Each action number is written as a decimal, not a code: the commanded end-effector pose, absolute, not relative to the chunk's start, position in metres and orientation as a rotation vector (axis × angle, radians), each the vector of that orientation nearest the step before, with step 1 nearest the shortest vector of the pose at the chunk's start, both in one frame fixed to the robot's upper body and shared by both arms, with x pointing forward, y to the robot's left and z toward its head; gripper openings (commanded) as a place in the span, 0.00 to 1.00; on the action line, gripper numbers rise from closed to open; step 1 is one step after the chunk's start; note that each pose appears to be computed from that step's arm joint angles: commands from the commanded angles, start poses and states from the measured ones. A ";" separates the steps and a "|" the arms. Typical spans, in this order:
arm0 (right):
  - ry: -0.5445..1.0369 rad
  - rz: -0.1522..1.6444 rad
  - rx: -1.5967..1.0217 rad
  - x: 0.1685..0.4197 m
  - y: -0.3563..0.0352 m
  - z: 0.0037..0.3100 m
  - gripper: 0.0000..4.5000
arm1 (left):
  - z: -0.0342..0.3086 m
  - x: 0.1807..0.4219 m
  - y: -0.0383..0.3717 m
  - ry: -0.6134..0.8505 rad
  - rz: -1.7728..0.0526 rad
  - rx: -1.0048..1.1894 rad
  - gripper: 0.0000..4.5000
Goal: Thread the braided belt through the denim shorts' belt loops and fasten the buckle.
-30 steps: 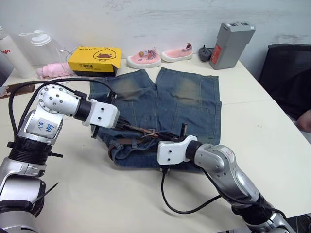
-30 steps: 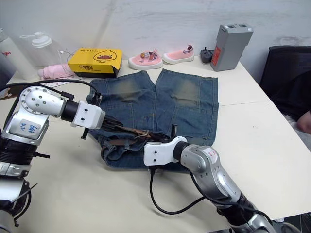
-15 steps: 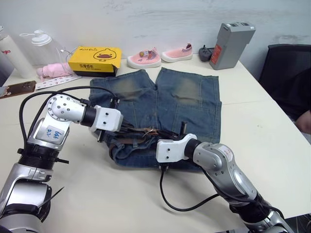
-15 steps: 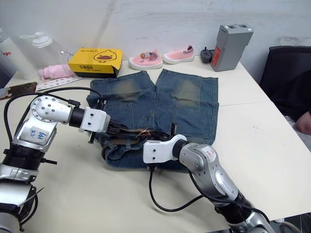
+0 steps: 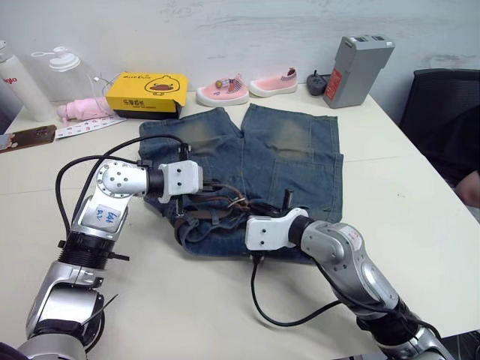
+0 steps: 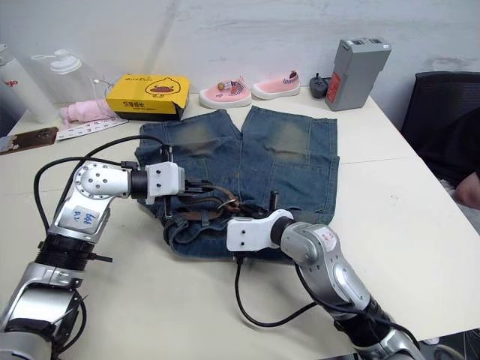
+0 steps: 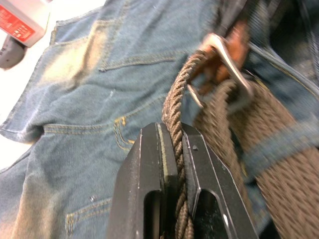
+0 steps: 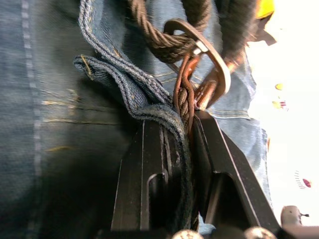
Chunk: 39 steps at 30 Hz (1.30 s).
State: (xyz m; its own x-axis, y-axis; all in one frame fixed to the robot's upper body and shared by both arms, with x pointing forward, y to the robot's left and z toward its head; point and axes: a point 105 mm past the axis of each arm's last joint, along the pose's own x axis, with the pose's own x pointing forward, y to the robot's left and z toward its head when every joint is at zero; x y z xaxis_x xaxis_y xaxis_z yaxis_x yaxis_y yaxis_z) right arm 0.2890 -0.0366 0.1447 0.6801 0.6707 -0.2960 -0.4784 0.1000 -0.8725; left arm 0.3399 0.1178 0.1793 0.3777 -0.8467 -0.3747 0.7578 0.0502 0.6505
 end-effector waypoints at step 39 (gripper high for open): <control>-0.142 0.960 -1.073 0.261 -0.051 0.154 0.70 | 0.144 0.321 0.075 -0.049 -1.390 0.762 0.00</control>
